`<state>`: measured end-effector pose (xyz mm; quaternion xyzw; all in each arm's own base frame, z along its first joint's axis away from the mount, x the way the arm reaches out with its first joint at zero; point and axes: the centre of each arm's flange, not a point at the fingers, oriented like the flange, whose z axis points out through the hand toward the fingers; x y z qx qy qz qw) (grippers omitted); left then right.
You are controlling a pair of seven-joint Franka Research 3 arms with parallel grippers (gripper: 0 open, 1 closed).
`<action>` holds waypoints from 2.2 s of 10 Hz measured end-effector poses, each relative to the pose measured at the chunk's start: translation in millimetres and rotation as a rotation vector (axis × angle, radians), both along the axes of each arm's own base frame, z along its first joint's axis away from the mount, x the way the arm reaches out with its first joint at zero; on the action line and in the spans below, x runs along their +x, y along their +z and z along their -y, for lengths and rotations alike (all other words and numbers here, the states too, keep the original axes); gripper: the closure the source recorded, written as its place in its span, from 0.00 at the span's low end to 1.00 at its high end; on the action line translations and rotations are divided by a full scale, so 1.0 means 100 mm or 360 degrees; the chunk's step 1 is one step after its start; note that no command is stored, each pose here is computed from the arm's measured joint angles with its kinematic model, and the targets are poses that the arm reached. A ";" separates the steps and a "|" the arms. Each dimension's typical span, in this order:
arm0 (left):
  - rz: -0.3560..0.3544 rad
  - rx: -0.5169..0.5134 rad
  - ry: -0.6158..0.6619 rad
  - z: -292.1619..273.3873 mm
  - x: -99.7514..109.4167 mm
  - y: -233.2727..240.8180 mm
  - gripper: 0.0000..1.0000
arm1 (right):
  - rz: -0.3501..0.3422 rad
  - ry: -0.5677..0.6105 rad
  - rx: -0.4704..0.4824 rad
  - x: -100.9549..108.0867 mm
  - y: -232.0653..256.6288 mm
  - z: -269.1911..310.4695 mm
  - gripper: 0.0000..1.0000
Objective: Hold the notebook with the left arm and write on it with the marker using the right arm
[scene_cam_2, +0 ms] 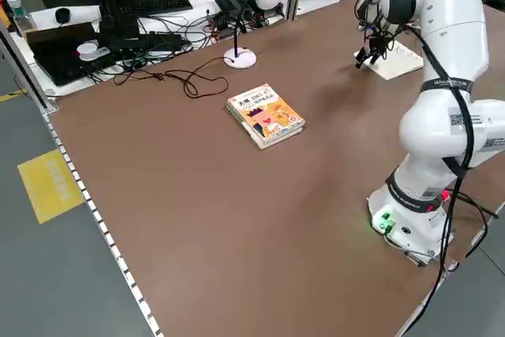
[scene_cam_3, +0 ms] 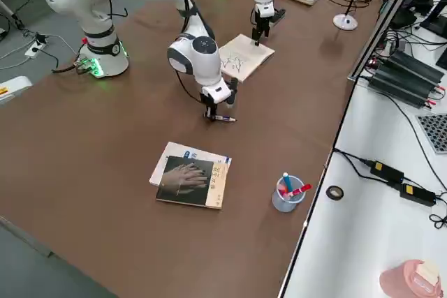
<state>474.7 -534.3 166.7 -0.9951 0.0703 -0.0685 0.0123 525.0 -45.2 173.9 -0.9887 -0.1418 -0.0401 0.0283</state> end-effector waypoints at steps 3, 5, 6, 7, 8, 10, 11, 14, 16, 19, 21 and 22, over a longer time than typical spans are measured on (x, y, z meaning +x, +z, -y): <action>0.0000 0.0000 0.0000 0.00 0.00 0.00 0.00 | -0.0122 -0.0217 0.0020 0.06 0.03 -0.12 0.82; 0.0000 0.0000 0.0000 0.00 0.00 0.00 0.00 | -0.0296 -0.0405 0.0029 0.22 0.18 -0.37 0.82; 0.0000 0.0000 -0.0001 0.00 0.00 0.00 0.00 | -0.0369 -0.0492 0.0056 0.31 0.30 -0.53 0.82; 0.0000 0.0000 -0.0001 0.00 0.00 0.00 0.00 | -0.0439 -0.0565 0.0098 0.39 0.43 -0.67 0.82; 0.0000 0.0000 -0.0001 0.00 0.00 0.00 0.00 | -0.0493 -0.0624 0.0140 0.46 0.57 -0.78 0.82; 0.0000 0.0000 -0.0001 0.00 0.00 0.00 0.00 | -0.0583 -0.0775 0.0206 0.55 0.79 -0.92 0.82; 0.0000 0.0000 -0.0001 0.00 0.00 0.00 0.00 | -0.0629 -0.0878 0.0244 0.59 0.89 -1.00 0.82; 0.0000 0.0001 -0.0001 0.00 0.00 0.00 0.00 | -0.0812 -0.1164 0.0364 0.61 1.08 -1.46 0.82; 0.0000 0.0000 -0.0001 0.00 0.00 0.00 0.00 | -0.0997 -0.1249 0.0459 0.55 1.18 -1.70 0.82; 0.0001 0.0001 -0.0001 0.00 0.00 0.00 0.00 | -0.1204 -0.1330 0.0633 0.49 1.25 -1.80 0.82; 0.0001 0.0000 -0.0001 0.00 0.00 0.00 0.00 | -0.1308 -0.1393 0.0754 0.44 1.19 -1.85 0.82; 0.0001 0.0001 -0.0001 0.00 0.00 0.00 0.00 | -0.1361 -0.1415 0.0820 0.39 1.14 -1.88 0.82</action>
